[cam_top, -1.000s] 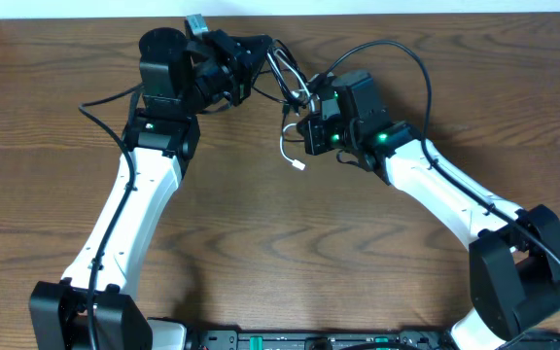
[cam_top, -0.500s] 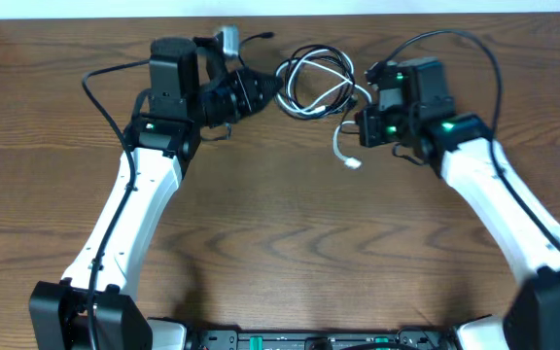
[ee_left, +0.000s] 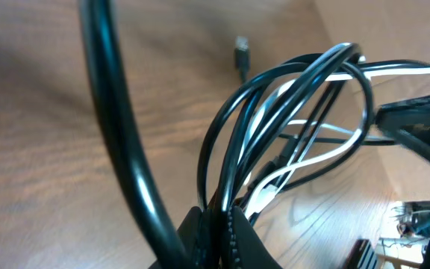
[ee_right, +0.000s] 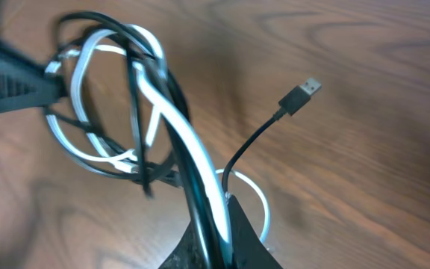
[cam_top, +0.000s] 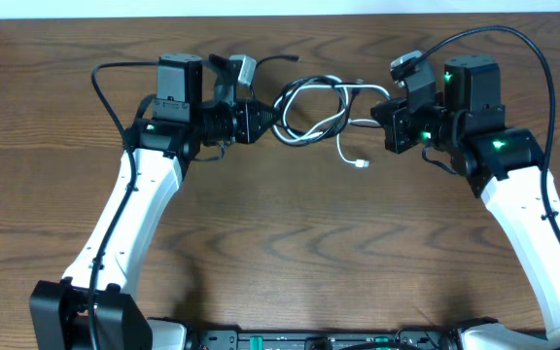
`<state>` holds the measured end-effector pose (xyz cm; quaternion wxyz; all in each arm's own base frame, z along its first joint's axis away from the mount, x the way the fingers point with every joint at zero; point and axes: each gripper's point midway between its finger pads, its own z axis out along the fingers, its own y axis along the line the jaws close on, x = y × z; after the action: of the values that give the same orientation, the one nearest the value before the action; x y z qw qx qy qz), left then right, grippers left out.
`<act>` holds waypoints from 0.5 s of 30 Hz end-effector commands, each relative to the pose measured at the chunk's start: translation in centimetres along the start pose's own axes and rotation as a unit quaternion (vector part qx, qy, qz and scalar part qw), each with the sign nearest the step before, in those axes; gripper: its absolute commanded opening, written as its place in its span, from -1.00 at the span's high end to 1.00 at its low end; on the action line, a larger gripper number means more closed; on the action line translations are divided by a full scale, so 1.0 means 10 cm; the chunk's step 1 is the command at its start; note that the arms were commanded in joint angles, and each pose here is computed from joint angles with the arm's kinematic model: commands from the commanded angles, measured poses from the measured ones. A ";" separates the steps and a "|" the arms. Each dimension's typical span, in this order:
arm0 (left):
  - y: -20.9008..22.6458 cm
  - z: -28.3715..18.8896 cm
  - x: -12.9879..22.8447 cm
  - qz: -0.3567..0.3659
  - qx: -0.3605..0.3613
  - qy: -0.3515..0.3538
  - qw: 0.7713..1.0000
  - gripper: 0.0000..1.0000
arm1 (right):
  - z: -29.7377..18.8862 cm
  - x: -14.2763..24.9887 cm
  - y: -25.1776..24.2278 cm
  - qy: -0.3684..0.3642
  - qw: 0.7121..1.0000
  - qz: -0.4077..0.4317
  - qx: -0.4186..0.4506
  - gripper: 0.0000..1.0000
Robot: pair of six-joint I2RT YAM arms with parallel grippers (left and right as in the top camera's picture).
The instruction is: Untangle cables
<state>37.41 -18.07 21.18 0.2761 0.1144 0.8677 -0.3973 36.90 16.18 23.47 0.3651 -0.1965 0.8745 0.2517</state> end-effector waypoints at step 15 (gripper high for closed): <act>0.37 0.01 0.23 -0.017 -0.087 0.034 0.995 0.39 | -0.34 -0.24 0.29 -0.062 0.990 -0.040 -0.124 0.98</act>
<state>36.87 -16.42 18.62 0.2530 0.0951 0.9002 -0.3414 36.18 16.93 25.39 0.3764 -0.2376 0.8356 0.3220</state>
